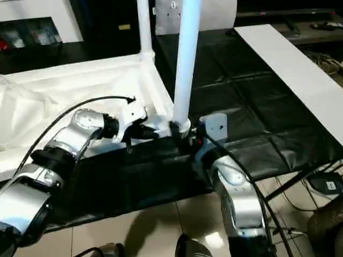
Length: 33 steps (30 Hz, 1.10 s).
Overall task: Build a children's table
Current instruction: Rotate leg to tighten
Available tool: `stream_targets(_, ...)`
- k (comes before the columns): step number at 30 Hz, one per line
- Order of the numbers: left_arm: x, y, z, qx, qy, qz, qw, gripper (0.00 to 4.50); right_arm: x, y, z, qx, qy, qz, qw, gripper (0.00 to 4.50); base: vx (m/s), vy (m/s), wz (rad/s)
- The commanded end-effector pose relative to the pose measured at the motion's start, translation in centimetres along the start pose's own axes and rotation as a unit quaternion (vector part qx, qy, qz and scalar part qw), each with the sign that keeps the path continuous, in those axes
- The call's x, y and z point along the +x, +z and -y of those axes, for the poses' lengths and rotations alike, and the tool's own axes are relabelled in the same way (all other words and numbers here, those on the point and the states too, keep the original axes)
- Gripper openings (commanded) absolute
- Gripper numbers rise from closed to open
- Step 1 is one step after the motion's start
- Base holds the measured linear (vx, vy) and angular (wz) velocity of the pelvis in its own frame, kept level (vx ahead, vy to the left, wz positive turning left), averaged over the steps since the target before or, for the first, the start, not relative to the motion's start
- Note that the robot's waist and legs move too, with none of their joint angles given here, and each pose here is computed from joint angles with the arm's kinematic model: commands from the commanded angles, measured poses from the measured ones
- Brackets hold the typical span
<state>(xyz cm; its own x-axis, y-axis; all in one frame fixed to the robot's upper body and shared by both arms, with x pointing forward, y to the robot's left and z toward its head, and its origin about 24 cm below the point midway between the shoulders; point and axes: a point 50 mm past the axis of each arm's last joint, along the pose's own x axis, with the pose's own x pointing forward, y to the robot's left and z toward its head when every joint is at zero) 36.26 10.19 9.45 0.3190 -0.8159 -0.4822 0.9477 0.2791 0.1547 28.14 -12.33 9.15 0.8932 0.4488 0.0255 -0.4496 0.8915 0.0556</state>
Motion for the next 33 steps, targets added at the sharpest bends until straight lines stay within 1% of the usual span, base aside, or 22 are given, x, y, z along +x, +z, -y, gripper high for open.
stream_targets(1, 0.0, 1.7, 0.2, -0.013, 0.001, 0.078, 0.997, 0.55, -0.2, 0.1, -0.1, 0.001, 0.008, -0.003, 1.0, 4.5, 0.0, 0.0, 0.0)
stream_targets(3, -0.5, 1.2, 0.5, -0.048, 0.018, 0.092, 0.994, 0.58, -0.3, 0.6, -0.6, -0.005, 0.033, -0.003, 0.999, 4.5, 0.0, 0.0, 0.0)
stream_targets(5, -1.5, 0.4, 0.9, -0.066, 0.046, 0.086, 0.993, 0.77, -0.3, 1.1, -1.0, 0.003, 0.053, 0.001, 0.999, 4.5, 0.0, 0.0, 0.0)
stream_targets(7, -2.2, 0.0, 1.1, -0.077, 0.059, 0.08, 0.992, 1.01, -0.3, 1.3, -1.1, 0.003, 0.056, 0.001, 0.998, 4.5, 0.0, 0.0, 0.0)
stream_targets(10, -3.8, -0.5, 1.2, -0.1, 0.093, 0.08, 0.987, 1.1, -0.3, 1.5, -1.2, 0.005, 0.064, 0.0, 0.998, 4.5, 0.0, 0.0, 0.0)
stream_targets(11, -4.9, -0.8, 1.3, -0.111, 0.131, 0.083, 0.982, 1.22, -0.3, 1.5, -1.2, 0.005, 0.066, 0.0, 0.998, 4.5, 0.0, 0.0, 0.0)
stream_targets(12, -5.7, -0.9, 1.4, -0.114, 0.162, 0.088, 0.976, 1.36, -0.3, 1.4, -1.3, 0.007, 0.066, -0.004, 0.998, 4.5, 0.0, 0.0, 0.0)
stream_targets(13, -6.1, -1.0, 1.5, -0.116, 0.182, 0.091, 0.972, 1.36, -0.3, 1.4, -1.4, 0.008, 0.067, -0.007, 0.998, 4.5, 0.0, 0.0, 0.0)
stream_targets(14, -6.6, -0.9, 2.0, -0.112, 0.208, 0.107, 0.966, 1.5, -0.4, 1.2, -1.6, 0.014, 0.07, -0.017, 0.997, 4.5, 0.0, 0.0, 0.0)
stream_targets(15, -6.9, -1.0, 2.4, -0.12, 0.241, 0.123, 0.955, 1.5, -0.5, 1.1, -1.9, 0.018, 0.072, -0.026, 0.997, 4.5, 0.0, 0.0, 0.0)
stream_targets(16, -7.0, -1.0, 2.6, -0.125, 0.251, 0.129, 0.951, 1.56, -0.5, 1.0, -2.1, 0.02, 0.074, -0.029, 0.997, 4.5, 0.0, 0.0, 0.0)
stream_targets(17, -7.4, -1.2, 3.5, -0.155, 0.299, 0.153, 0.929, 1.56, -0.8, 0.7, -2.7, 0.025, 0.084, -0.045, 0.995, 4.5, 0.0, 0.0, 0.0)
stream_targets(18, -7.5, -1.4, 3.9, -0.169, 0.311, 0.16, 0.922, 1.56, -0.9, 0.7, -3.0, 0.027, 0.088, -0.048, 0.995, 4.5, 0.0, 0.0, 0.0)
stream_targets(19, -7.6, -1.4, 4.0, -0.172, 0.313, 0.161, 0.92, 1.56, -0.9, 0.7, -3.0, 0.027, 0.088, -0.049, 0.995, 4.5, 0.0, 0.0, 0.0)
stream_targets(20, -7.8, -1.6, 5.4, -0.193, 0.323, 0.165, 0.912, 1.56, -1.2, 0.5, -3.4, 0.033, 0.087, -0.06, 0.994, 4.5, 0.0, 0.0, 0.0)
stream_targets(22, -7.8, -1.9, 7.0, -0.213, 0.347, 0.171, 0.897, 1.56, -1.6, 0.1, -3.7, 0.036, 0.085, -0.066, 0.994, 4.5, 0.0, 0.0, 0.0)
stream_targets(24, -7.5, -1.9, 8.3, -0.209, 0.362, 0.167, 0.893, 1.56, -1.9, -0.1, -3.8, 0.036, 0.085, -0.064, 0.994, 4.5, 0.0, 0.0, 0.0)
stream_targets(26, -7.2, -1.7, 9.2, -0.202, 0.371, 0.164, 0.891, 1.56, -2.0, 0.0, -3.8, 0.033, 0.087, -0.06, 0.994, 4.5, 0.0, 0.0, 0.0)
stream_targets(28, -7.0, -1.8, 9.7, -0.202, 0.379, 0.157, 0.889, 1.56, -1.9, 0.1, -3.8, 0.03, 0.087, -0.06, 0.994, 4.5, 0.0, 0.0, 0.0)
stream_targets(29, -7.0, -1.8, 9.9, -0.209, 0.383, 0.16, 0.885, 1.56, -1.8, 0.0, -3.7, 0.032, 0.083, -0.066, 0.994, 4.5, 0.0, 0.0, 0.0)
stream_targets(30, -7.0, -1.8, 10.0, -0.22, 0.388, 0.167, 0.879, 1.56, -1.8, 0.0, -3.7, 0.027, 0.086, -0.072, 0.993, 4.5, 0.0, 0.0, 0.0)
stream_targets(33, -7.0, -1.6, 9.9, -0.226, 0.396, 0.168, 0.874, 1.56, -1.9, -0.1, -3.7, 0.016, 0.094, -0.073, 0.993, 4.5, 0.002, -0.025, 0.48)
